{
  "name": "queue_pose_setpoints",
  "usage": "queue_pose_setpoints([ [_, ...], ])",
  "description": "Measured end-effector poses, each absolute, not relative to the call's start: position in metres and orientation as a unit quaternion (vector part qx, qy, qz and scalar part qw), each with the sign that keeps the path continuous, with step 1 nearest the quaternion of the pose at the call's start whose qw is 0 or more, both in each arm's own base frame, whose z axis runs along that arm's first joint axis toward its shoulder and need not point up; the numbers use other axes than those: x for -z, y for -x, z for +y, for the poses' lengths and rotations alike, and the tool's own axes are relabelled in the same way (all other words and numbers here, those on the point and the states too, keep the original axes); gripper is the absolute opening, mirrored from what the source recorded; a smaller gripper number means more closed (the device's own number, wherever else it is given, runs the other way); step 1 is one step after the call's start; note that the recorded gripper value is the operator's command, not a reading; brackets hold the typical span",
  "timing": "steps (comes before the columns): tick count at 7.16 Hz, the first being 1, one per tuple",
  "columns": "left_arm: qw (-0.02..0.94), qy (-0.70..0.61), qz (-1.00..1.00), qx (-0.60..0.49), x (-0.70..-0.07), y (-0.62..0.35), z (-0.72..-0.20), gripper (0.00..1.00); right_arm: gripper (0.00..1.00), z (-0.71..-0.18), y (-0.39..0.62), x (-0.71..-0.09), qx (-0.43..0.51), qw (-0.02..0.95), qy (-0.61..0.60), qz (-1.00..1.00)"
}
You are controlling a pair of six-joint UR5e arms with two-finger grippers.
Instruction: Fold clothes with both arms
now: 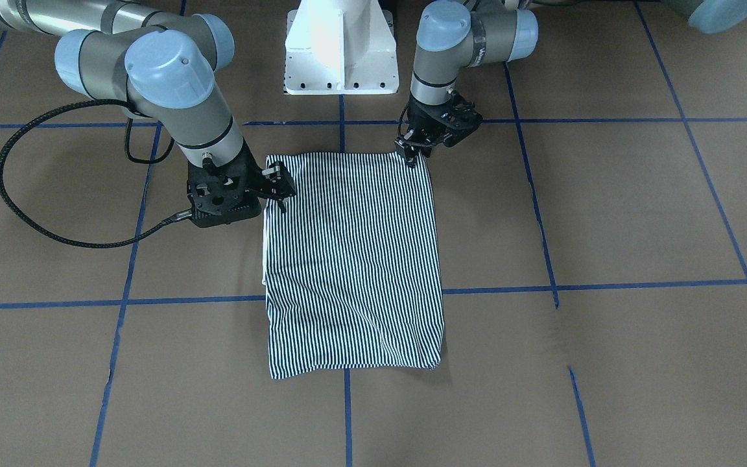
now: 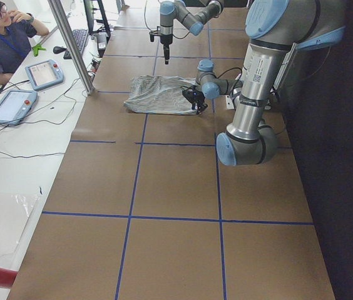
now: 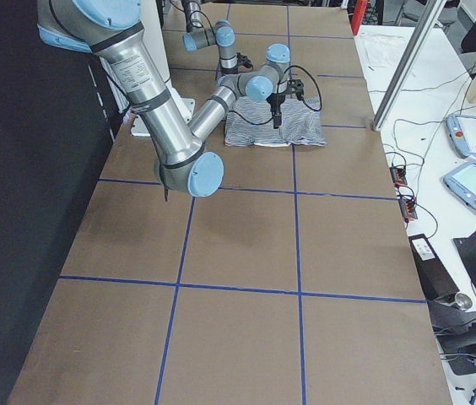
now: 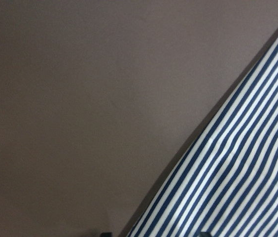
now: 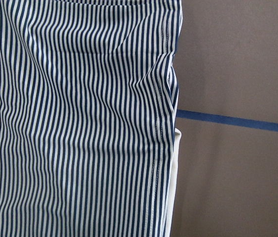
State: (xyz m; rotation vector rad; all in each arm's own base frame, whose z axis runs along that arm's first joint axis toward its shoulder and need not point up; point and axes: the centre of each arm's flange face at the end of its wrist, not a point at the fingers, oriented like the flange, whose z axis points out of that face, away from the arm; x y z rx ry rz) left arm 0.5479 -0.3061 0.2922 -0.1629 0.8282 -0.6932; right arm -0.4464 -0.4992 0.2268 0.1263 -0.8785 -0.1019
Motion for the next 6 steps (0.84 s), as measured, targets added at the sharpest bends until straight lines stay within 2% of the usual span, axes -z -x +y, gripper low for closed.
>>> queue_pose_setpoints([
  [3,0.855,0.077,0.393,0.329,-0.2937,-0.5474,-0.3055,0.51,1.0,-0.4994,0.4467,-0.2282,0.049,0.902,-0.06,-0.424],
  [4,0.857,0.076,0.391,0.328,-0.2955,-0.5468,-0.3057,0.76,1.0,-0.4995,0.4469,-0.2287,0.049,0.902,-0.06,-0.424],
  [6,0.861,0.073,0.384,0.326,-0.2974,-0.5465,-0.3056,0.81,1.0,-0.4997,0.447,-0.2285,0.049,0.903,-0.061,-0.423],
])
